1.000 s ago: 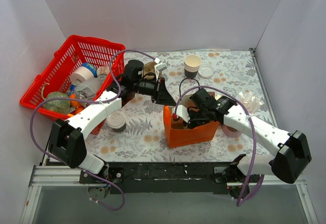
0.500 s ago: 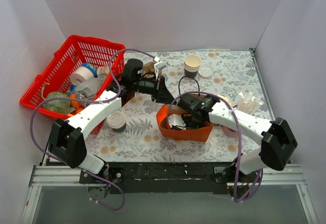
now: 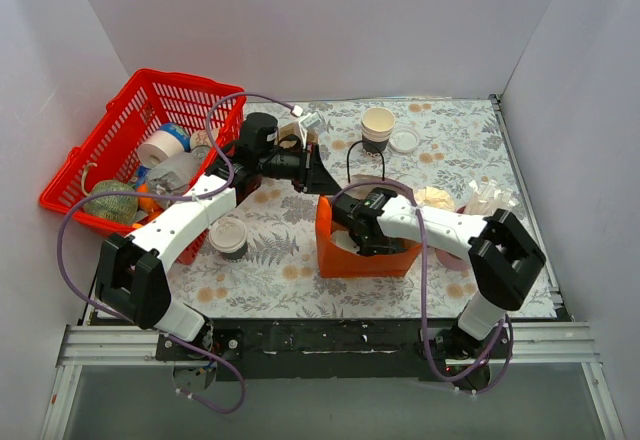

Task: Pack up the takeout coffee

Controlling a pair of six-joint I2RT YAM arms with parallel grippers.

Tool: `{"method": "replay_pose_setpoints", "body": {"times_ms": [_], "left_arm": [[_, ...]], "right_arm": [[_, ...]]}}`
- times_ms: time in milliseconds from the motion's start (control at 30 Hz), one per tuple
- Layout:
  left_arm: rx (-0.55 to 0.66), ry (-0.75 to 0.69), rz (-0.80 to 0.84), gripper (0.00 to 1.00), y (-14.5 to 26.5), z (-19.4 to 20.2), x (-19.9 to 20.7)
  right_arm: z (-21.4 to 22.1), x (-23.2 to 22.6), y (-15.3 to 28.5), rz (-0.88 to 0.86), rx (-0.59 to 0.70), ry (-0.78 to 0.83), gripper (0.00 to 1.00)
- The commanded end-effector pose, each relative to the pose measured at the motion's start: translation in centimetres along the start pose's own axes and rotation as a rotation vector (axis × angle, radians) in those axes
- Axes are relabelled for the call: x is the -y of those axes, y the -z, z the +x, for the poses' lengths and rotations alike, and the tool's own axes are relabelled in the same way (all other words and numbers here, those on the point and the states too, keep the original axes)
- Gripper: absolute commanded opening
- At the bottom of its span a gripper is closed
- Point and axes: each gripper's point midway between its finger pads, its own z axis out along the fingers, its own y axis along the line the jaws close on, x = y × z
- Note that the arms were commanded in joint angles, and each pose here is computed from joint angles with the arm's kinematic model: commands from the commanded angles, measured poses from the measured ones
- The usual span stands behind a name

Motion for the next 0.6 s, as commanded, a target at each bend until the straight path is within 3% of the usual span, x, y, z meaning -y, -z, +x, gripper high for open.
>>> {"method": "replay_pose_setpoints", "body": {"times_ms": [0, 100, 333, 567], "left_arm": [[0.038, -0.027, 0.047, 0.00, 0.6, -1.8, 4.2], [0.039, 0.000, 0.023, 0.00, 0.5, -1.9, 3.8], [0.029, 0.023, 0.012, 0.00, 0.2, -1.7, 3.1], [0.024, 0.019, 0.023, 0.00, 0.0, -2.0, 3.2]], "right_arm": [[3.5, -1.0, -2.1, -0.025, -0.282, -0.077, 0.01], [4.4, -1.7, -3.2, -0.042, -0.359, -0.071, 0.01], [5.1, -2.6, -4.5, -0.065, -0.406, -0.062, 0.01], [3.3, -0.4, -3.7, 0.037, -0.339, -0.071, 0.01]]}}
